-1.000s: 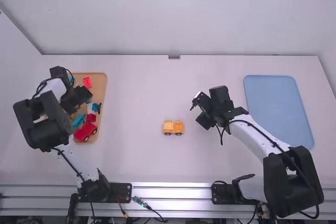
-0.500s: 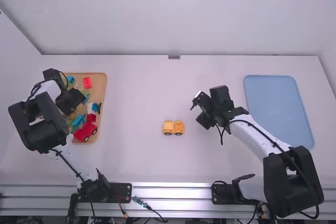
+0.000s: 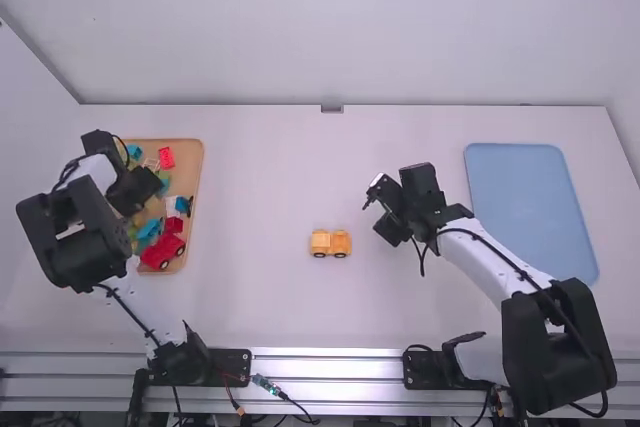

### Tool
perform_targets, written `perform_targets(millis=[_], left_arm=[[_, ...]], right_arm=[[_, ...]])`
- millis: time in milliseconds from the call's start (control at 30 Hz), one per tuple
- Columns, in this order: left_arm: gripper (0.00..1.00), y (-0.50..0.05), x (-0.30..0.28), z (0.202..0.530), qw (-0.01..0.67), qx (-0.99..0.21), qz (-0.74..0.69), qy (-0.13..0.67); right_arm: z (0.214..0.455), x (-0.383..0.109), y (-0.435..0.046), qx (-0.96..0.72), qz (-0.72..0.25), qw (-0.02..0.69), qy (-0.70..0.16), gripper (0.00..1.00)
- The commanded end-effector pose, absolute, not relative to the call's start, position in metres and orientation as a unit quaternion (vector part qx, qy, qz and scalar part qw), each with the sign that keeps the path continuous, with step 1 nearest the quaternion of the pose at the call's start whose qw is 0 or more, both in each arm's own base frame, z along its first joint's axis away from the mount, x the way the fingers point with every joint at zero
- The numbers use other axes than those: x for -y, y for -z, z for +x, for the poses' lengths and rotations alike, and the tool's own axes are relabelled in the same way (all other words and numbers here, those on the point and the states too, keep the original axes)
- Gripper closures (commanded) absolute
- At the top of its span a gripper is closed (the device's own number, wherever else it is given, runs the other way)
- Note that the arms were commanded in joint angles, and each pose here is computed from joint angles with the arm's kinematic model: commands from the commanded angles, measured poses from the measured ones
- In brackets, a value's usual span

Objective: Assemble lego blocks to make yellow taxi

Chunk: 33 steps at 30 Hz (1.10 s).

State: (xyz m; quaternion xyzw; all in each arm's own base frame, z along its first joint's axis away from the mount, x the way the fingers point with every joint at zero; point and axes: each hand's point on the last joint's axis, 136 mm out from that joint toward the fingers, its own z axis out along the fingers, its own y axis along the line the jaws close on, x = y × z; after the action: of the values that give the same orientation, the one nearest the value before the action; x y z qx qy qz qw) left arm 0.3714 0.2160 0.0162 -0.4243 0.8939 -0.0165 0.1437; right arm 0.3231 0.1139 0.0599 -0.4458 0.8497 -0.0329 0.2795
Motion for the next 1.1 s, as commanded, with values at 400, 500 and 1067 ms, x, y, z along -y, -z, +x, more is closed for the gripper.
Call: perform_targets(millis=[400, 500, 1067], left_arm=[[0.49, -0.024, -0.208, 0.379, 0.168, -0.904, -0.390, 0.037], [0.45, -0.020, -0.210, 0.373, 0.161, -0.906, -0.392, 0.023], [0.67, -0.004, -0.210, 0.371, 0.174, -0.900, -0.399, 0.021]], right_arm=[[0.322, -0.112, -0.062, -0.852, -0.441, 0.280, 0.035, 0.01], [0.321, -0.111, -0.062, -0.852, -0.441, 0.279, 0.034, 0.01], [0.320, -0.111, -0.061, -0.853, -0.442, 0.277, 0.034, 0.01]])
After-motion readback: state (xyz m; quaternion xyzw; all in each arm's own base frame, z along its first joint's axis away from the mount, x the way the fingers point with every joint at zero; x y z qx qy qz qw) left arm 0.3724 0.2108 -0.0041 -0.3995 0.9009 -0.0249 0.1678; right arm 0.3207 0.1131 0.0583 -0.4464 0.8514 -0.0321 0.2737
